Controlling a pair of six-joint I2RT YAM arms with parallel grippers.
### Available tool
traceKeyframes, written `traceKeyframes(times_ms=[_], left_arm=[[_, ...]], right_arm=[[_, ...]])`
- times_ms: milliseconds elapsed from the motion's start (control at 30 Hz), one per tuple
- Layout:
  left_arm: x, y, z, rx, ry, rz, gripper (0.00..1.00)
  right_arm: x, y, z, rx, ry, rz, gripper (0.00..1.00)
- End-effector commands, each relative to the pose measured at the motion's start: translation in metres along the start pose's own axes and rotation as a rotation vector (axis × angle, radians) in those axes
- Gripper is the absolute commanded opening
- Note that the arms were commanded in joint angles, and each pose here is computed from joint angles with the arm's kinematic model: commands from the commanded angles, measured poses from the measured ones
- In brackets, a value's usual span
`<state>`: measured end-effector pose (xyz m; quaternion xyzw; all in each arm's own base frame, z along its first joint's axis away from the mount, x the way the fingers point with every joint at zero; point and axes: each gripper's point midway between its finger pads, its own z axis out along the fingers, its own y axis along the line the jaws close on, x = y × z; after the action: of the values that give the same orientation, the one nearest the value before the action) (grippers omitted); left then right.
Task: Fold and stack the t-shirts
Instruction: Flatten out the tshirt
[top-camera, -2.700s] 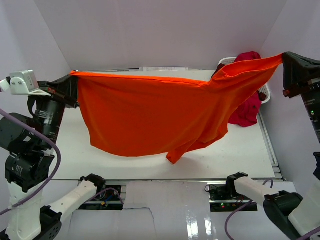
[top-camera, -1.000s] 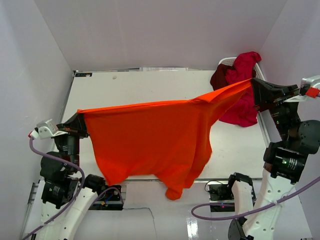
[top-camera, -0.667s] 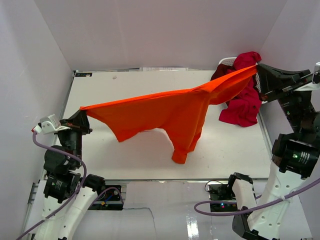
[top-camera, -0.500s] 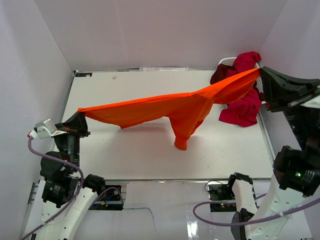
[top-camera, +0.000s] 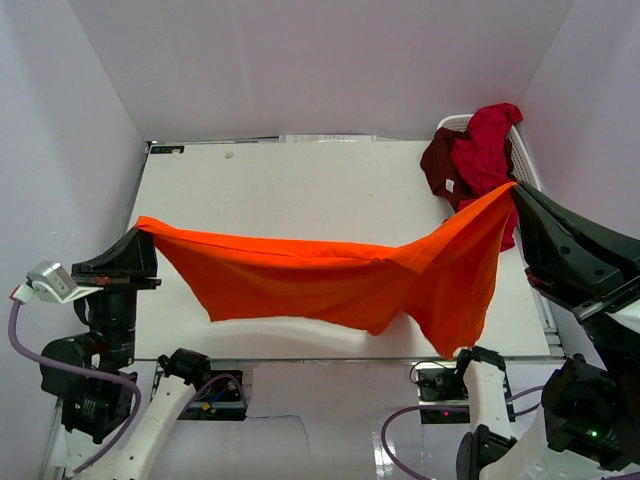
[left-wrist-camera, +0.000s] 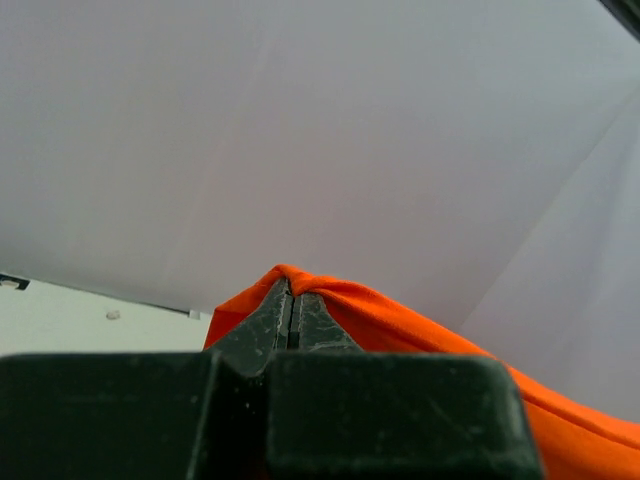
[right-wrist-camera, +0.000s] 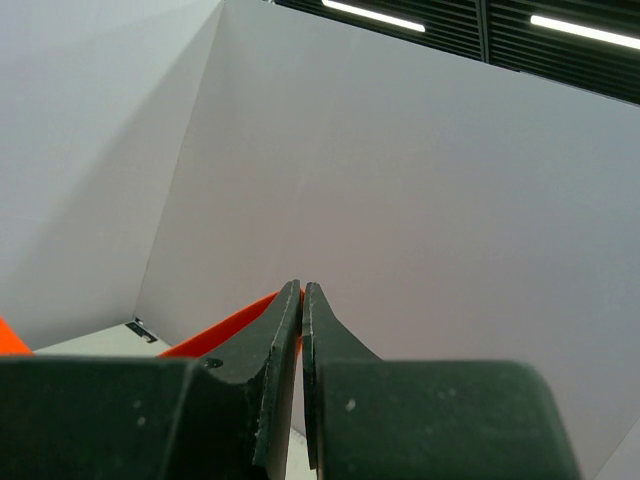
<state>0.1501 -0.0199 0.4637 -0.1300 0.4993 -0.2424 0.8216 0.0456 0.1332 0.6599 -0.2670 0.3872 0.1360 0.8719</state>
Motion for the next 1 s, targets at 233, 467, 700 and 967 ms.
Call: traceKeyframes(times_ms=[233, 467, 700, 967], left_arm=[[-0.013, -0.008, -0.009, 0.03, -0.016, 0.008, 0.0], [0.049, 0.015, 0.011, -0.04, 0.119, 0.007, 0.0], [0.077, 0.032, 0.048, -0.115, 0.129, 0.043, 0.0], [0.138, 0.047, 0.108, -0.164, 0.207, 0.066, 0.0]], right_arm=[[0.015, 0.005, -0.006, 0.011, 0.015, 0.041, 0.08], [0.106, -0.034, -0.006, 0.054, 0.14, 0.181, 0.08], [0.177, -0.086, -0.001, 0.139, 0.253, 0.268, 0.08], [0.278, -0.141, 0.012, 0.191, 0.394, 0.395, 0.08]])
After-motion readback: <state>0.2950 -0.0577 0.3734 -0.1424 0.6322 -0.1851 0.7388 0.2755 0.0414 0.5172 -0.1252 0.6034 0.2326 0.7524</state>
